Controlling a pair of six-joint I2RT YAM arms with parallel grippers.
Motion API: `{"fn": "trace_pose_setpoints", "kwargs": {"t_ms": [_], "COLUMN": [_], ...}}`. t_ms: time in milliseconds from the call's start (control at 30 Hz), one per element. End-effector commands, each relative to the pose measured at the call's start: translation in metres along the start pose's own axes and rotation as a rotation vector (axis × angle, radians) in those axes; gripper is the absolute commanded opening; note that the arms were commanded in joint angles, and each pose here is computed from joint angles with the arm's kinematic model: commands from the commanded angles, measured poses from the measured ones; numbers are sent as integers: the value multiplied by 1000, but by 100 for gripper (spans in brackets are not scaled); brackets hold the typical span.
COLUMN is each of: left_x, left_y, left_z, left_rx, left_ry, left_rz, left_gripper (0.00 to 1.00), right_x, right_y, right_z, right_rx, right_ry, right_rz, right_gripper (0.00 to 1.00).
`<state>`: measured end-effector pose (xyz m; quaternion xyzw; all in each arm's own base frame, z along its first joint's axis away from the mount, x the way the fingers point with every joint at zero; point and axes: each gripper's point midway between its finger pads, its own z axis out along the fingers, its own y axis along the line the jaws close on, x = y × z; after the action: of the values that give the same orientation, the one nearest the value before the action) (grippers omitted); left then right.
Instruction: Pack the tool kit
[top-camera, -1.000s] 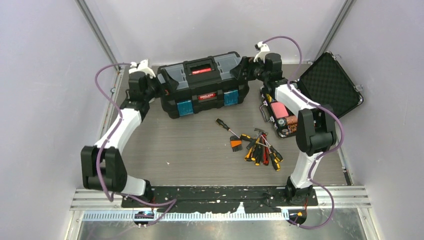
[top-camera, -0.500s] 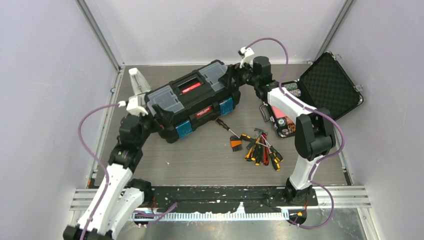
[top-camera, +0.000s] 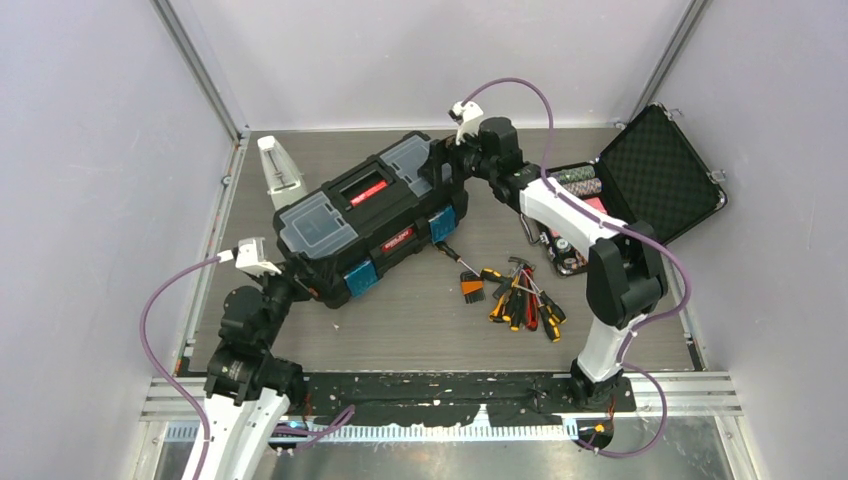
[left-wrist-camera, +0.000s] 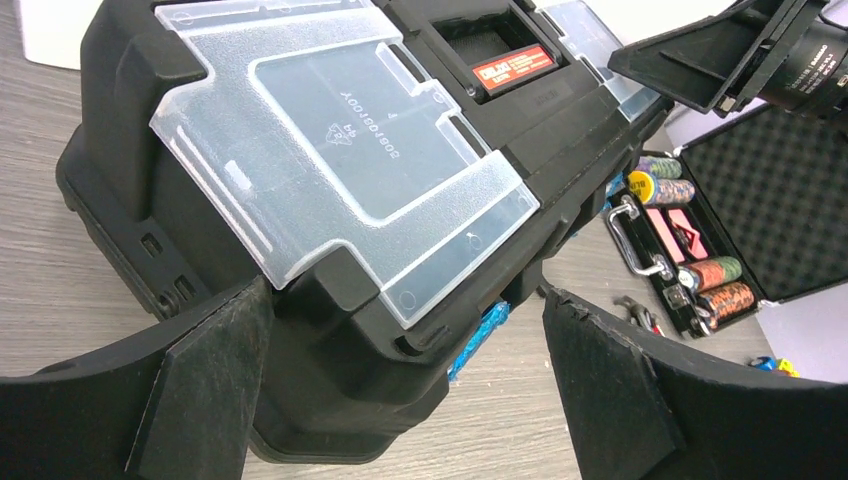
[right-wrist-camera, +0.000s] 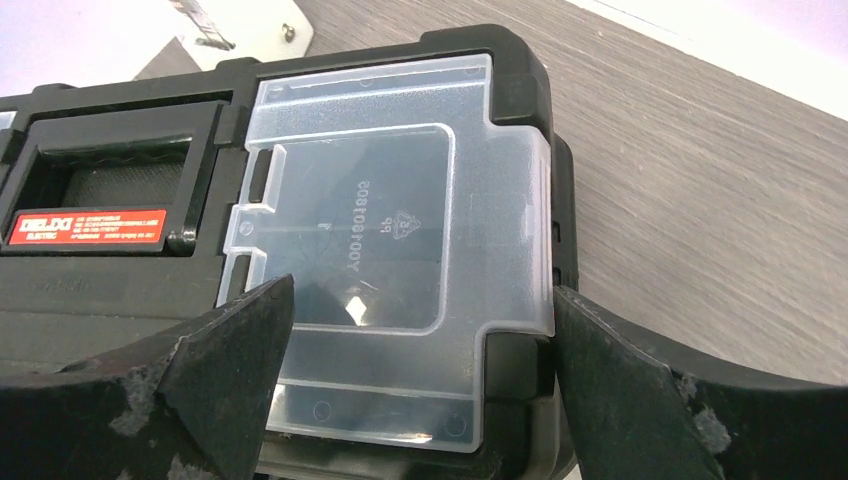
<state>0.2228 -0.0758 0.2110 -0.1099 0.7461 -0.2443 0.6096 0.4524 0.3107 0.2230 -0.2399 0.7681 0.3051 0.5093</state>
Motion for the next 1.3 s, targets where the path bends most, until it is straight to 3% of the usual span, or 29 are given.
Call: {"fn": "trace_pose_setpoints", "kwargs": {"t_ms": [0,167,333,600,733,933,1100,1267], "left_x": [73,72,72,-11,-46,-83,-95,-78], "left_y": [-65,-79,-90,-65,-66,-62,-43,-29], "left_z": [-34,-42,-53,-52,-30,22,61,87], "left_rx": [363,441,508,194,104,21,-8,14], "left_ry": [386,421,461,356,361,317,338,391], "left_rz": [-147,-119,-53,218,339,427,374,312], "left_gripper": [99,99,100,99,99,99,99,99], "right_x": [-18,-46,-45,-30,-21,-17,18,45], "right_y": [97,70,56,27,0,-5,13,31], "right_z": [-34,-74,-106,-139,-163,-193,-199,-187], "right_rx": [-220,-177,-135,73,223,296,229,104], "right_ry": [5,-138,-174,-203,-252,-271,-174,-135], "right_rz": [-40,114,154,185,236,207,262,320], "right_gripper": [96,95,95,95,95,96,100,93]}}
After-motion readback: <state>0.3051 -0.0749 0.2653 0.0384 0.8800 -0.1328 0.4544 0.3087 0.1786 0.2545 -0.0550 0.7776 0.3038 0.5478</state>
